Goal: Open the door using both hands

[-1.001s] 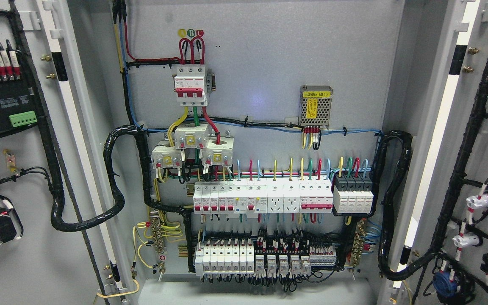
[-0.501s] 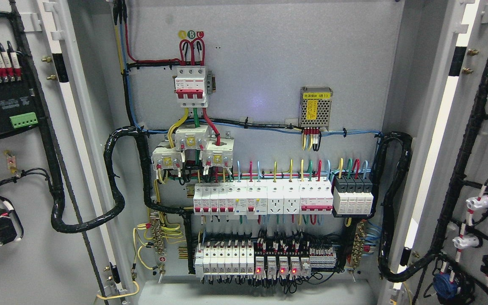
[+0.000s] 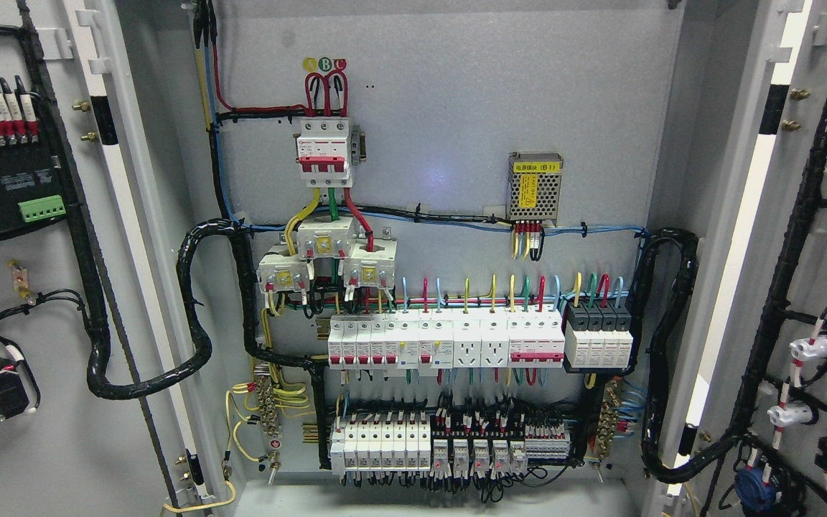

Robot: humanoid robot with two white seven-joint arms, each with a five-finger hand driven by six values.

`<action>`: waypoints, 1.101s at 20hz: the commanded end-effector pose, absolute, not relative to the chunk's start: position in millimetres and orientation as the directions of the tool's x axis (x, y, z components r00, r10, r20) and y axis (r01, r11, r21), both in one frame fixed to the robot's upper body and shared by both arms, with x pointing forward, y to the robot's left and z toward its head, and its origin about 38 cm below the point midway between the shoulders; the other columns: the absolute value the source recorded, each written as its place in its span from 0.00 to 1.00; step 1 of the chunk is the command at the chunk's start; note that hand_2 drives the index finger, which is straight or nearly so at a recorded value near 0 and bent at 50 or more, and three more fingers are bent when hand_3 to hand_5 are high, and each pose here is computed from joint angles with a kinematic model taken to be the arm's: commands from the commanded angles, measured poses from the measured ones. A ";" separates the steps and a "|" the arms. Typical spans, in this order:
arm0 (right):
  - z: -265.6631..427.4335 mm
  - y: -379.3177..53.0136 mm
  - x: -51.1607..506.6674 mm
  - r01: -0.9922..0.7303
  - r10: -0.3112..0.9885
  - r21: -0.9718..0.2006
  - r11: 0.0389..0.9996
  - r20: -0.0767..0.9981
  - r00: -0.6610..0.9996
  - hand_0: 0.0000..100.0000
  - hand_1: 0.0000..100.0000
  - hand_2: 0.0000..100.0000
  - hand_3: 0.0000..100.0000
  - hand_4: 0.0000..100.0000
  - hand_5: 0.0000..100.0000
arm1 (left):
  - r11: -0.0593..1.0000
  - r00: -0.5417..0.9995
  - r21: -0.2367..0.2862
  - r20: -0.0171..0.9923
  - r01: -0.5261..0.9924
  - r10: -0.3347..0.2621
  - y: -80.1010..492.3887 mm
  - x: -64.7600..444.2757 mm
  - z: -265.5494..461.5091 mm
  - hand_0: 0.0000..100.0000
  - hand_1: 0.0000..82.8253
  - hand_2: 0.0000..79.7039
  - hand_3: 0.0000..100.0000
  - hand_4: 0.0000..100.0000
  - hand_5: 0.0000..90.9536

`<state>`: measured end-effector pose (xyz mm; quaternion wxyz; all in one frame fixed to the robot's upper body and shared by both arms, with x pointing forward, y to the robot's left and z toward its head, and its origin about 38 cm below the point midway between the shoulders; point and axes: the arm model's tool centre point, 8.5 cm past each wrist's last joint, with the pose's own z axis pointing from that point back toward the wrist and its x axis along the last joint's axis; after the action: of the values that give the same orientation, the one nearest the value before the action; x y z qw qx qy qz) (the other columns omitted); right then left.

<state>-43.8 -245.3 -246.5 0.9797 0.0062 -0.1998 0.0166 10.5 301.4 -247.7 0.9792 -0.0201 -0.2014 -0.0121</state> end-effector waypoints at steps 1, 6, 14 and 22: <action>-250.7 -222.1 -121.3 -0.052 0.054 -0.041 0.998 0.046 0.997 0.19 0.00 0.00 0.00 0.00 0.00 | 1.000 0.999 -0.003 0.031 -0.011 0.011 299.2 -84.6 -247.4 0.00 0.00 0.00 0.00 0.00 0.00; -255.8 -199.8 -107.9 -0.078 0.076 -0.019 0.997 -0.060 0.995 0.19 0.00 0.00 0.00 0.00 0.00 | 0.997 0.997 0.066 -0.063 -0.028 0.032 298.1 -89.4 -247.8 0.00 0.00 0.00 0.00 0.00 0.00; -256.8 -202.9 -103.1 -0.077 0.073 -0.045 0.996 -0.079 0.994 0.19 0.00 0.00 0.00 0.00 0.00 | 0.977 0.991 0.196 -0.087 -0.081 0.100 303.9 -91.0 -246.9 0.00 0.00 0.00 0.00 0.00 0.00; -257.7 -202.1 -96.9 -0.072 0.069 -0.044 0.996 -0.071 0.995 0.19 0.00 0.00 0.00 0.00 0.00 | 0.981 0.995 0.172 -0.016 -0.092 0.096 299.9 -65.6 -252.3 0.00 0.00 0.00 0.00 0.00 0.00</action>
<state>-78.4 -212.3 -260.4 0.9983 -0.0305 0.0036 0.0496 -66.6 295.4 -253.6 0.9959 0.0822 0.0139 0.0363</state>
